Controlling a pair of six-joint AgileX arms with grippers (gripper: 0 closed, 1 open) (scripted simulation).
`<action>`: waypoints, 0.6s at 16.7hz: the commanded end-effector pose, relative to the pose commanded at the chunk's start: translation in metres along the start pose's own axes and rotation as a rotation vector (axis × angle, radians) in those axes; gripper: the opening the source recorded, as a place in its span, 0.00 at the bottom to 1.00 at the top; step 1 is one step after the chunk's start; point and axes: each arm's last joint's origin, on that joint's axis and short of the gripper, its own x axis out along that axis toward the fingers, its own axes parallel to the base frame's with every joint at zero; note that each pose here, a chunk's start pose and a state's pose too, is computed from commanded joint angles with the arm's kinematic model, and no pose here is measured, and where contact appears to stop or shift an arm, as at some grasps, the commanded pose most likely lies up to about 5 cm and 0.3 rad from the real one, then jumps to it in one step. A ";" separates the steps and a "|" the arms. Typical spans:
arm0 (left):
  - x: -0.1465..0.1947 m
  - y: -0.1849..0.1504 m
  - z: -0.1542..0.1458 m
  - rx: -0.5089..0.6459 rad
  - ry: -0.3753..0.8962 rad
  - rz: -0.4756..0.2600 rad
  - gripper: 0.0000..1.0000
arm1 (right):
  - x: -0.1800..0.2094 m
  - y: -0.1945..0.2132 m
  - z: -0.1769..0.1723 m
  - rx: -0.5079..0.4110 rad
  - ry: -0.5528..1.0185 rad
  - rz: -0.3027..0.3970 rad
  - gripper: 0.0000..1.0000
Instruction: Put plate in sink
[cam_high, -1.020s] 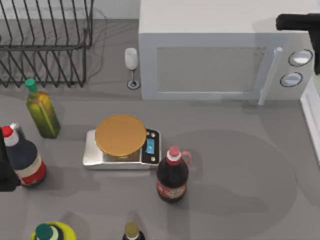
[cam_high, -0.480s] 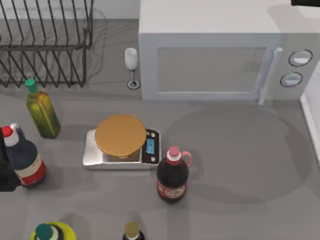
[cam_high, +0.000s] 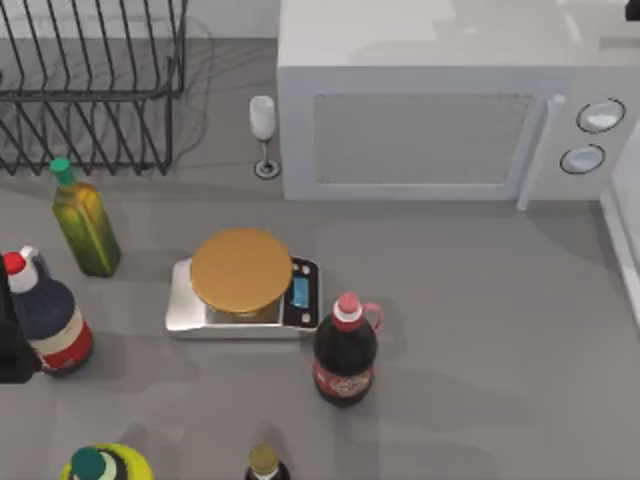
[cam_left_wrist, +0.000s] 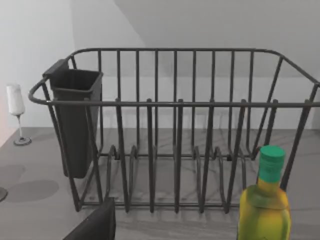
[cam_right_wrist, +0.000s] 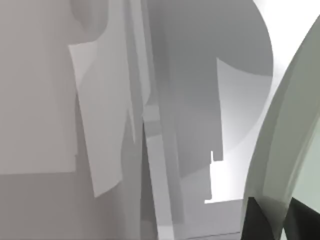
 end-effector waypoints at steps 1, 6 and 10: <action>0.000 0.000 0.000 0.000 0.000 0.000 1.00 | 0.016 -0.006 0.007 -0.023 0.021 0.007 0.00; 0.000 0.000 0.000 0.000 0.000 0.000 1.00 | 0.057 -0.018 0.019 -0.109 0.092 0.042 0.00; 0.000 0.000 0.000 0.000 0.000 0.000 1.00 | 0.057 -0.018 0.019 -0.110 0.092 0.043 0.00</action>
